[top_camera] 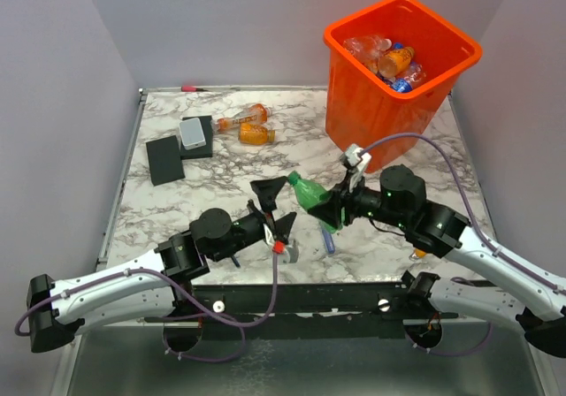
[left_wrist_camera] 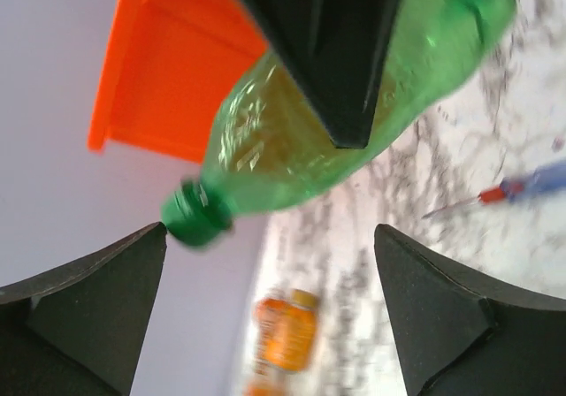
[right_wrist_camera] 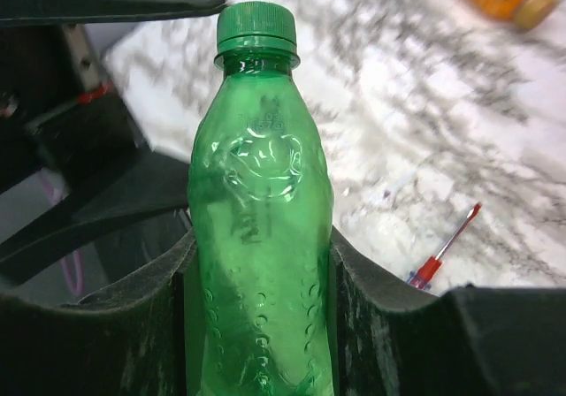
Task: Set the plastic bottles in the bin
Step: Place the plastic bottle in the trash bin.
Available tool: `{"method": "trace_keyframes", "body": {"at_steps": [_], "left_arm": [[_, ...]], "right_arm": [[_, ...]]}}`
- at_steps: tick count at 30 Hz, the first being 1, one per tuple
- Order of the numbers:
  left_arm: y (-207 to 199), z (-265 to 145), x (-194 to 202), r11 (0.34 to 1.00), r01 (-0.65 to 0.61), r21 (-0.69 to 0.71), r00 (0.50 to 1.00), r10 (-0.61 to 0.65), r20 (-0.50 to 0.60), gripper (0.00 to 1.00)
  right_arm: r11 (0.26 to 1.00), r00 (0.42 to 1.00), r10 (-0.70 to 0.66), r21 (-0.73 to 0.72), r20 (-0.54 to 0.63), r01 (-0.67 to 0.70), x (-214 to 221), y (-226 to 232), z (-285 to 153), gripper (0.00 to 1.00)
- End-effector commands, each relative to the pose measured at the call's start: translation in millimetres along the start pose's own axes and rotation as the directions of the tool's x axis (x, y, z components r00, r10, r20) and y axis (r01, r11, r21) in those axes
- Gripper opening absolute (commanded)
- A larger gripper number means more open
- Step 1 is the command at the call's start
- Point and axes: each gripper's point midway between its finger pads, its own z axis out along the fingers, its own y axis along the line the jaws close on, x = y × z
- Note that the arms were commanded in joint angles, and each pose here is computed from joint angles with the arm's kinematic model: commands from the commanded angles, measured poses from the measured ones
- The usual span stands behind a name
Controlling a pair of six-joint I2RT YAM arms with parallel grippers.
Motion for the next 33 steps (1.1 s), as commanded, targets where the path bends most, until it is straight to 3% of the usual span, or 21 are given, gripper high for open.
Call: {"method": "trace_keyframes", "body": {"at_steps": [1, 3, 5, 9, 11, 13, 17, 24, 27, 29, 31, 33], "left_arm": [[35.3, -9.1, 1.9, 0.730, 0.631, -0.262, 0.767, -0.638, 0.069, 0.99], [47.4, -6.4, -7.7, 0.519, 0.809, -0.277, 0.571, -0.805, 0.159, 0.99], [48.5, 0.2, -25.9, 0.361, 0.912, -0.194, 0.400, -0.886, 0.233, 0.99], [54.6, 2.5, -72.7, 0.159, 0.984, 0.079, 0.115, -0.910, 0.399, 0.99], [67.9, -3.3, -82.6, 0.090, 0.985, 0.149, 0.009, -0.880, 0.474, 0.99], [79.4, -5.7, -84.9, 0.068, 0.985, 0.160, -0.024, -0.856, 0.516, 0.99], [105.1, -7.1, -95.8, 0.086, 0.980, 0.182, -0.032, -0.827, 0.561, 0.99], [114.2, 7.1, -115.3, 0.096, 0.953, 0.286, -0.073, -0.847, 0.526, 0.99], [115.5, 16.7, -110.2, 0.105, 0.957, 0.270, -0.053, -0.854, 0.518, 0.82], [114.9, 24.8, -105.4, 0.087, 0.961, 0.264, -0.058, -0.866, 0.497, 0.78], [116.4, 29.4, -99.6, 0.064, 0.967, 0.247, -0.069, -0.866, 0.495, 0.79], [116.9, 32.6, -88.4, 0.036, 0.979, 0.200, -0.069, -0.865, 0.496, 0.90]], "right_arm": [[0.980, 0.898, 0.081, 0.129, 0.432, -0.150, -92.4, -22.7, -20.3, 0.30], [0.980, 0.820, 0.103, 0.085, 0.564, -0.182, -122.1, -18.8, -31.6, 0.31], [0.977, 0.741, 0.122, 0.053, 0.660, -0.207, -148.3, -17.2, -42.2, 0.31], [0.971, 0.636, 0.173, -0.022, 0.752, -0.238, -179.3, -12.2, -50.0, 0.31], [0.968, 0.606, 0.204, -0.064, 0.769, -0.244, -185.8, -8.8, -48.4, 0.31], [0.966, 0.598, 0.227, -0.101, 0.769, -0.238, -188.1, -4.1, -44.2, 0.31], [0.959, 0.610, 0.269, -0.152, 0.745, -0.238, -183.7, 2.1, -33.6, 0.31], [0.956, 0.625, 0.294, -0.207, 0.723, -0.210, -178.6, 12.9, -31.0, 0.31], [0.954, 0.631, 0.299, -0.219, 0.716, -0.203, -175.6, 15.6, -31.4, 0.31], [0.954, 0.632, 0.300, -0.221, 0.714, -0.203, -173.7, 15.7, -31.7, 0.31], [0.956, 0.637, 0.292, -0.213, 0.713, -0.200, -172.5, 15.2, -31.8, 0.32], [0.958, 0.642, 0.286, -0.207, 0.712, -0.198, -170.2, 15.0, -33.4, 0.32]]}}
